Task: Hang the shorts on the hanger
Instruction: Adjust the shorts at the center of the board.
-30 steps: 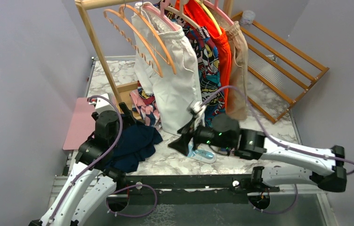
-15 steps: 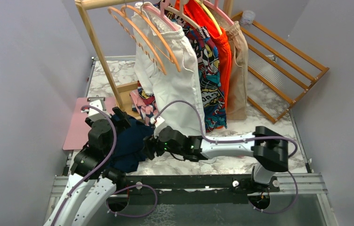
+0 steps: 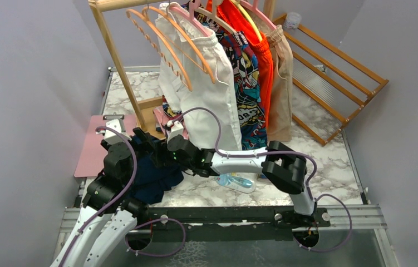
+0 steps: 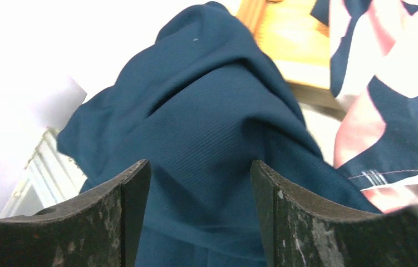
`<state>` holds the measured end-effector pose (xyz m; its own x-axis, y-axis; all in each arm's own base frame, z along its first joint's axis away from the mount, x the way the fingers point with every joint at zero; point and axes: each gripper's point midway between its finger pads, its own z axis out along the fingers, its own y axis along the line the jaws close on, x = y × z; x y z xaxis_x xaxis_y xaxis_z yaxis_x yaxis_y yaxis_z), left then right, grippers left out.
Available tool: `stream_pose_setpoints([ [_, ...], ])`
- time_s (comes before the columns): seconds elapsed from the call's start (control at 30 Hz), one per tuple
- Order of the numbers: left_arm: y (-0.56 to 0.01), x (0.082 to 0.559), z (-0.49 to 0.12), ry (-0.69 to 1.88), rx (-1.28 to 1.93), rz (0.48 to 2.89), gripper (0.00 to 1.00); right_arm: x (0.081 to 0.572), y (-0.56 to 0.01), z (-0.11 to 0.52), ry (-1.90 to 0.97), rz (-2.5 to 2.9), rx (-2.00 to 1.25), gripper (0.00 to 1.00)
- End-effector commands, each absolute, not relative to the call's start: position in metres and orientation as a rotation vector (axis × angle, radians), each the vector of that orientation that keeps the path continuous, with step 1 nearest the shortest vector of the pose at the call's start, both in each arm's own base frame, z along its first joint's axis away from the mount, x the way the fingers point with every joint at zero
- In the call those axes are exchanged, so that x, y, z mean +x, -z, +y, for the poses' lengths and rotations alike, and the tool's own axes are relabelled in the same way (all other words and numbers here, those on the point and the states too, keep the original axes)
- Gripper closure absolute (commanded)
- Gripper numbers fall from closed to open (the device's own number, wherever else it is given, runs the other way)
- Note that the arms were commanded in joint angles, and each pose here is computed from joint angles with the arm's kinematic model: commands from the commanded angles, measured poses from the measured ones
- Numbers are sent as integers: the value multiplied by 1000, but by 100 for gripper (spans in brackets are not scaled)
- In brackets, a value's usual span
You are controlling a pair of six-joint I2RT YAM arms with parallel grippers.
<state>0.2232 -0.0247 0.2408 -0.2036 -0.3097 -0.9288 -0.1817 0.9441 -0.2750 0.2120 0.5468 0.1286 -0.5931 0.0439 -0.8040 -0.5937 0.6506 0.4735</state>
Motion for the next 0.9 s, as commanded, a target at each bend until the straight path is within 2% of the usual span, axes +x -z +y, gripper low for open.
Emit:
stream_pose_setpoints([
  [0.0, -245, 223, -22, 111, -376, 1762, 18, 214, -117, 554, -953, 2059, -437, 37],
  [0.2, -244, 224, -22, 107, -375, 1765, 18, 214, -118, 550, -931, 2036, -489, 67],
  [0.23, -244, 224, -22, 105, -375, 1766, 18, 214, -123, 549, -927, 2021, -497, 74],
  [0.3, -245, 224, -21, 102, -379, 1763, 18, 214, -137, 544, -929, 1987, -514, 94],
  [0.33, -244, 224, -20, 98, -380, 1764, 18, 214, -148, 538, -925, 1971, -514, 99],
  [0.5, -250, 220, -14, 93, -404, 1735, 18, 200, -224, 484, -939, 1854, -526, 99],
  [0.7, -268, 204, -1, 145, -474, 1616, 19, 186, -331, 370, -821, 1687, -520, 99],
  [0.77, -271, 203, -1, 161, -472, 1596, 20, 185, -345, 332, -761, 1674, -473, 99],
  [0.87, -267, 207, -6, 162, -448, 1619, 19, 187, -332, 282, -646, 1716, -390, 99],
])
